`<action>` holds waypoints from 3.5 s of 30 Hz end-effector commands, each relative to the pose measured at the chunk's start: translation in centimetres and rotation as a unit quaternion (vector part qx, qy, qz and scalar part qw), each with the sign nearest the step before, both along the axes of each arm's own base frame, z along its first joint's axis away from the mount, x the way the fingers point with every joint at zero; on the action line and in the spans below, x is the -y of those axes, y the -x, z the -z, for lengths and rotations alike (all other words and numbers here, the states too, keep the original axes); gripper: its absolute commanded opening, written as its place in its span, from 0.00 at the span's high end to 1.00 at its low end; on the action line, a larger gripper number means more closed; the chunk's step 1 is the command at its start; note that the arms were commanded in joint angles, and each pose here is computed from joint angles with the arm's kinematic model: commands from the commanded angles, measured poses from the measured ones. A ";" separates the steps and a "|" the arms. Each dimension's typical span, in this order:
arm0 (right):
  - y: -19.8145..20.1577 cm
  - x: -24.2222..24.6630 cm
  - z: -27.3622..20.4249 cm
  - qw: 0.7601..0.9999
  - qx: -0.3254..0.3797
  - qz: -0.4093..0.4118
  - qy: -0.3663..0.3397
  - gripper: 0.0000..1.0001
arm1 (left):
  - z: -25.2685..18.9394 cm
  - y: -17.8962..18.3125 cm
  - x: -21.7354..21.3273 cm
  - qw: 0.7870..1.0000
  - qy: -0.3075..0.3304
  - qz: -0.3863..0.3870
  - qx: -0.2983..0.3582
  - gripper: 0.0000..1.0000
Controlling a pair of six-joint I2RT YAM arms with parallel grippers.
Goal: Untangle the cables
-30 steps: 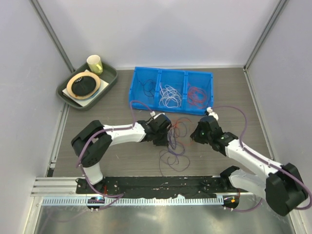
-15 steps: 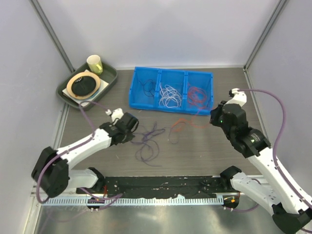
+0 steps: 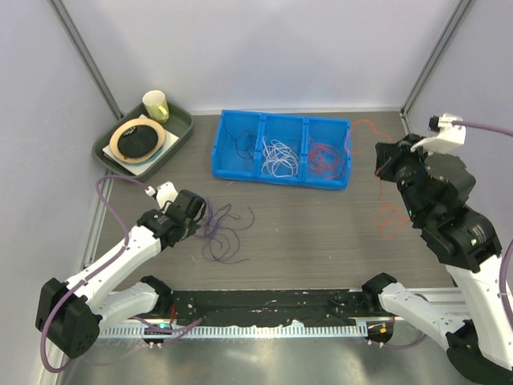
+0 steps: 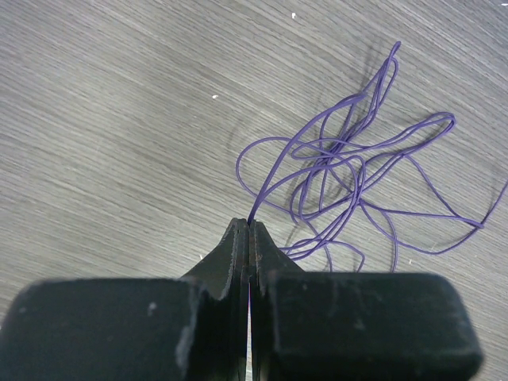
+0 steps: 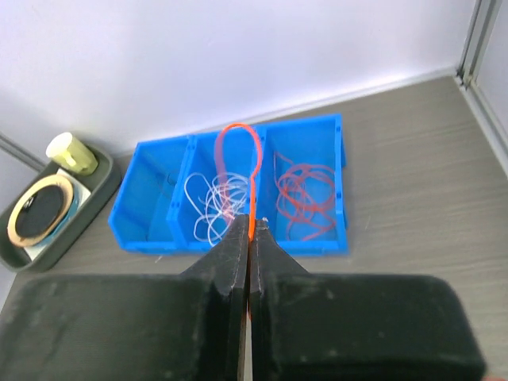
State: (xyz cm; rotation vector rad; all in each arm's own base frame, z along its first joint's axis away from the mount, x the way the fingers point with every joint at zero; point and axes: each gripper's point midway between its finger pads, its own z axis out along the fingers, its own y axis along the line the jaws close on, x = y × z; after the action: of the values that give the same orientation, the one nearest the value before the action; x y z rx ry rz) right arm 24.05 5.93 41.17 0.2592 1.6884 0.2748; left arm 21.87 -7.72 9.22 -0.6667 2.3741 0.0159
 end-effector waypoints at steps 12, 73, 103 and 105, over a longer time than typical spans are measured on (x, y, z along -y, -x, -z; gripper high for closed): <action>-11.3 -2.2 -6.9 0.993 0.030 0.056 0.102 0.99 | -0.3 -0.7 0.5 1.000 0.002 0.025 0.009 1.00; -23.2 -1.1 17.9 0.972 -0.185 0.080 0.121 0.43 | -0.2 -0.2 6.2 0.982 0.104 0.157 -0.006 1.00; -6.7 -33.2 33.6 0.944 -0.257 -0.207 0.011 0.41 | 1.2 0.9 7.7 0.973 0.151 0.173 -0.019 1.00; -7.1 -34.2 34.2 0.945 -0.251 -0.209 0.004 0.46 | 1.3 1.0 7.5 0.974 0.147 0.171 -0.021 1.00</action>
State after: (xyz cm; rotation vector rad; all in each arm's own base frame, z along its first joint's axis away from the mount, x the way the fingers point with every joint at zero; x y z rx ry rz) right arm 28.77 37.10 4.50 -0.1890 2.3552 0.4434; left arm 20.38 -15.28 7.36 -0.3536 2.5636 -0.4671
